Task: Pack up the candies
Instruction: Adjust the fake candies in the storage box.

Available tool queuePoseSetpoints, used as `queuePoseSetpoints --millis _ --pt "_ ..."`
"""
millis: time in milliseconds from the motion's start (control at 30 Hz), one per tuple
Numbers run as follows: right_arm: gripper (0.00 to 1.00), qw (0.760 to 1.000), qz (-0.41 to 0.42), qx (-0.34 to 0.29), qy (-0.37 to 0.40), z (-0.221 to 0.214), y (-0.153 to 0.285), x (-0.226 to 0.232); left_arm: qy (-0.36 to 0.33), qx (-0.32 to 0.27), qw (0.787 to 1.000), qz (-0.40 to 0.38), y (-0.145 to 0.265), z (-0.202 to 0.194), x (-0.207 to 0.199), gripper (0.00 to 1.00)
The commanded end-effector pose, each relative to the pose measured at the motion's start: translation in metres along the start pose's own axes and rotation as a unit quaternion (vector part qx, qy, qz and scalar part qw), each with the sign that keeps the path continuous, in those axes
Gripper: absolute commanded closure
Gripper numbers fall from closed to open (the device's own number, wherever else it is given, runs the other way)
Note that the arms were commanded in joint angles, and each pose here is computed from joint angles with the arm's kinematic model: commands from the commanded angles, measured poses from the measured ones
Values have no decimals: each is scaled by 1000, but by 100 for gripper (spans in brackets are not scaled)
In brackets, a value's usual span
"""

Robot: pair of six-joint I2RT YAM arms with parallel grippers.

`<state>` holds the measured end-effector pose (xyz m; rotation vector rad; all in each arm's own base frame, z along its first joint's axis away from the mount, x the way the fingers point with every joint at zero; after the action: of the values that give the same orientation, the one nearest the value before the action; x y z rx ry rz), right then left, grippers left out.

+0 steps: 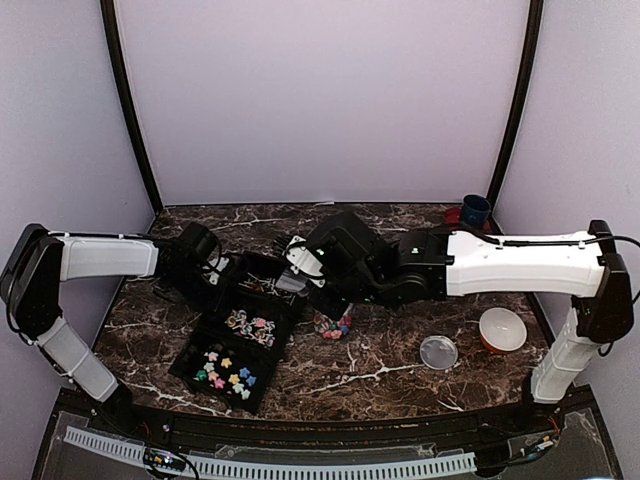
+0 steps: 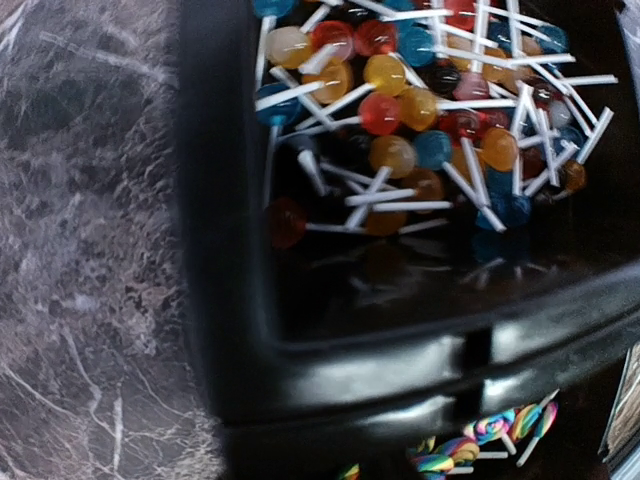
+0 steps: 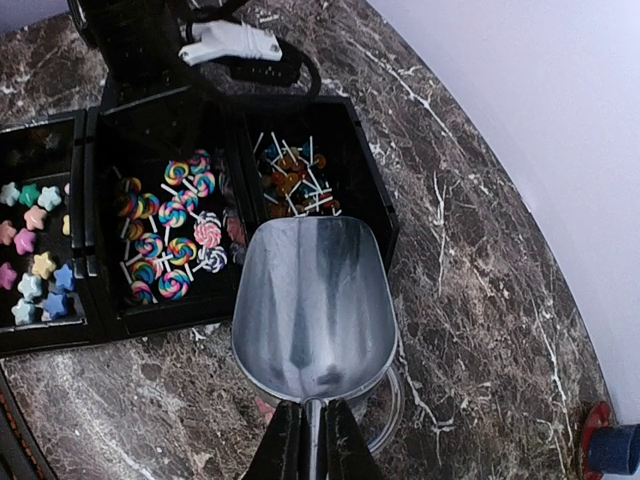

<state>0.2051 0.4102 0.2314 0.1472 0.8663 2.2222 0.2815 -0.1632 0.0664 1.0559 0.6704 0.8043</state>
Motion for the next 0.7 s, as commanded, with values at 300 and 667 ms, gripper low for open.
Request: queuePoseSetpoints --millis 300,667 --pt "100 999 -33 33 -15 8 -12 -15 9 -3 1000 -24 7 -6 -5 100" --pt "100 998 -45 13 -34 27 -9 -20 61 -84 985 -139 29 4 -25 100"
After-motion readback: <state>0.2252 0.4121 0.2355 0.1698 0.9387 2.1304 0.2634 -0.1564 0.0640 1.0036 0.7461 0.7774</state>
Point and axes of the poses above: each gripper's point midway between its finger pads, its own y axis back along the fingers, its own x axis along the line the jaws close on, z = x × y, the point moved 2 cm from there along y, back along the fingers, and after that the axes turned 15 degrees about -y, right-handed, at the moved point
